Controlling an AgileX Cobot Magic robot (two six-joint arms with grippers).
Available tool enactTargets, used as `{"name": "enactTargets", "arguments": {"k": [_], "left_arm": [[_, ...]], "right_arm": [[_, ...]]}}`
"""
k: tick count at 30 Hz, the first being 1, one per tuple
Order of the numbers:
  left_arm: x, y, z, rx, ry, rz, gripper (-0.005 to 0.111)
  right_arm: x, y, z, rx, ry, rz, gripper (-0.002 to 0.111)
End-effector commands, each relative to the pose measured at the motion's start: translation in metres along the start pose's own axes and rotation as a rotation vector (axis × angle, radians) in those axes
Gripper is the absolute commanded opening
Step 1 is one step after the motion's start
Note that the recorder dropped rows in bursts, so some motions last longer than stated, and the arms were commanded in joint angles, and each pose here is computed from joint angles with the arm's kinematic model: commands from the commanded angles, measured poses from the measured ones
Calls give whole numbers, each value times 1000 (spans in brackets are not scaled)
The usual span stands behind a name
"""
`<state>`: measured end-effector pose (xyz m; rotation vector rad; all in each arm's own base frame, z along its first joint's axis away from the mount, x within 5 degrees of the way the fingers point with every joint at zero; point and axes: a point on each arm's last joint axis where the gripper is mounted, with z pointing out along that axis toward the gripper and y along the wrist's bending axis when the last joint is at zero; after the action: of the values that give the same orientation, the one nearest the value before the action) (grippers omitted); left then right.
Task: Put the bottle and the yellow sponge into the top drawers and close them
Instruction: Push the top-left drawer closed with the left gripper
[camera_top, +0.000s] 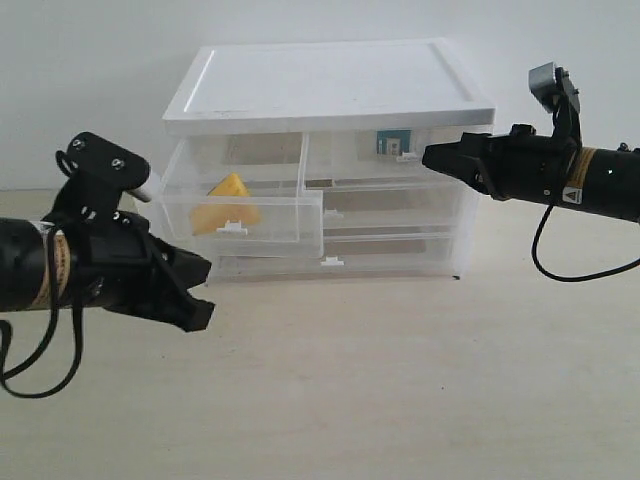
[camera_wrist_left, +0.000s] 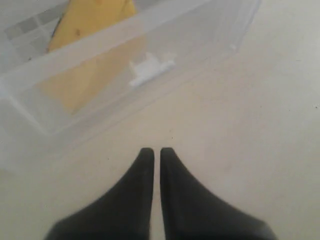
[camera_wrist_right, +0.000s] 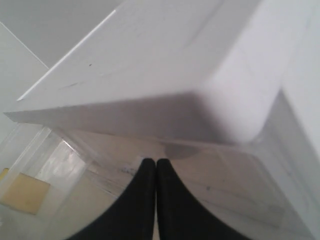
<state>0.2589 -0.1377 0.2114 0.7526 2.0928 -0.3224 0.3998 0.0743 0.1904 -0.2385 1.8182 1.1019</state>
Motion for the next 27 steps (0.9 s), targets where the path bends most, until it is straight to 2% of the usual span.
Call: {"name": "enactTargets", "arguments": {"k": [1,8,13,17,23,26,27], "left_arm": [[-18,7,20,-11,-46,20,4],[-43,22,42,-53,-141,57,4],[-52,49,50,-116,-211,15,4],[-49,65,62,-132,-233,3,4],[-42,68,78,-101,-268,3,4],[-48,71,77,-98,-328,-2,4],[-52,78,78,-120,-347,-38,4]], "right_arm": [[-5,-4,-1,44,-27,7,0],[-5,-3,-1,44,-25,6,0],[-5,-4,-1,46,-26,7,0],[-5,-4,-1,47,-30,10,0],[-5,-4,-1,47,-29,8,0],[-5,-4,-1,47,-29,8,0],[-5,-4,-1,47,-29,8,0]]}}
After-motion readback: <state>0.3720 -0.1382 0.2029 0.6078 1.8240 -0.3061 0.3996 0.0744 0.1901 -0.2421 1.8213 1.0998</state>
